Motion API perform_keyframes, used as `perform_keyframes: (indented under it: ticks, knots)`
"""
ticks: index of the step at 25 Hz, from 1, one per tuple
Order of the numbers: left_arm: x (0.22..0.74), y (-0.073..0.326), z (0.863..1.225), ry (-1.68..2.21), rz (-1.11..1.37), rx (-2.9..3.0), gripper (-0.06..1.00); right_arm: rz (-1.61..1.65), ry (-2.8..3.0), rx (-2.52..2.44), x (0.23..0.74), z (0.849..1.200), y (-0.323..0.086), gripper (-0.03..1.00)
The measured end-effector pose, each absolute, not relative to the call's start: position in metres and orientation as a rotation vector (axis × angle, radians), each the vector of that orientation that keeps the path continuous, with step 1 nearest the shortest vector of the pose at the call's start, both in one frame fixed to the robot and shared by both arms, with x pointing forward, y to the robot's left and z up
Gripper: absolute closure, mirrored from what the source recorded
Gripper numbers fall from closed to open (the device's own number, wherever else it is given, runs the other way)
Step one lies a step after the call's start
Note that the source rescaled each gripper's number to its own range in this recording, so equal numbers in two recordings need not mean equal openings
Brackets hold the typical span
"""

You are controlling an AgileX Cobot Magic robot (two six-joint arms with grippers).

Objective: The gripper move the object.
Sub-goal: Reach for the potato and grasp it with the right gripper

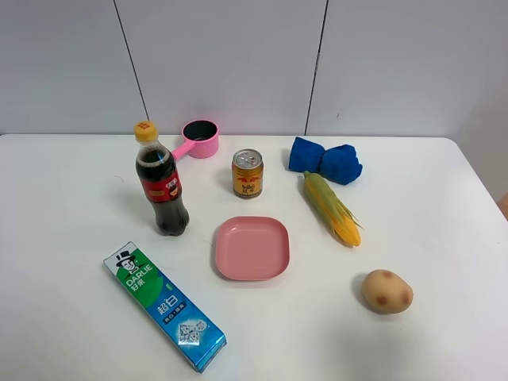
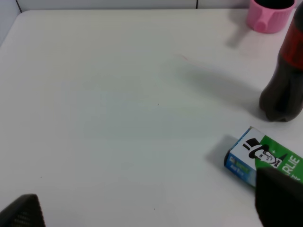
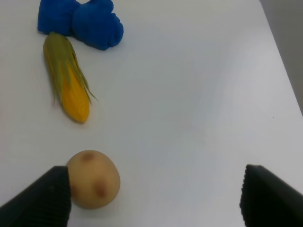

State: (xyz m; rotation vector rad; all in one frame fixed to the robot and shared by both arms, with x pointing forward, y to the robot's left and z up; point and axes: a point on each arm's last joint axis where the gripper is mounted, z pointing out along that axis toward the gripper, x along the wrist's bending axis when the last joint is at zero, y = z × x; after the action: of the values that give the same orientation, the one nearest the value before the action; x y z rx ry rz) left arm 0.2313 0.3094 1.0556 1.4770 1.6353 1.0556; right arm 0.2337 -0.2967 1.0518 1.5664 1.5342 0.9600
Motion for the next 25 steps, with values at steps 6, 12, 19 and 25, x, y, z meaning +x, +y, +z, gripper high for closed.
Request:
perform_keyframes:
  ticks: [6,12,19,25]
  knots:
    - [0.2313,0.3094,1.0556,1.635,1.056,1.477,-0.06,0.960,1.534,1.566,0.2337,1.0518,-0.2967,0.17]
    - [0.2313,0.3094,1.0556,1.635,1.056,1.477,-0.06,0.960,1.534,1.566,0.2337,1.0518,-0.2967,0.17]
    - [0.2313,0.3094,1.0556,1.635,1.056,1.477,-0.06,0.960,1.534,1.566,0.2337,1.0518,-0.2967,0.17]
    - [0.2313,0.3094,1.0556,1.635,1.056,1.477,-0.06,0.960,1.534,1.566,0.2337,1.0518,-0.2967,0.17]
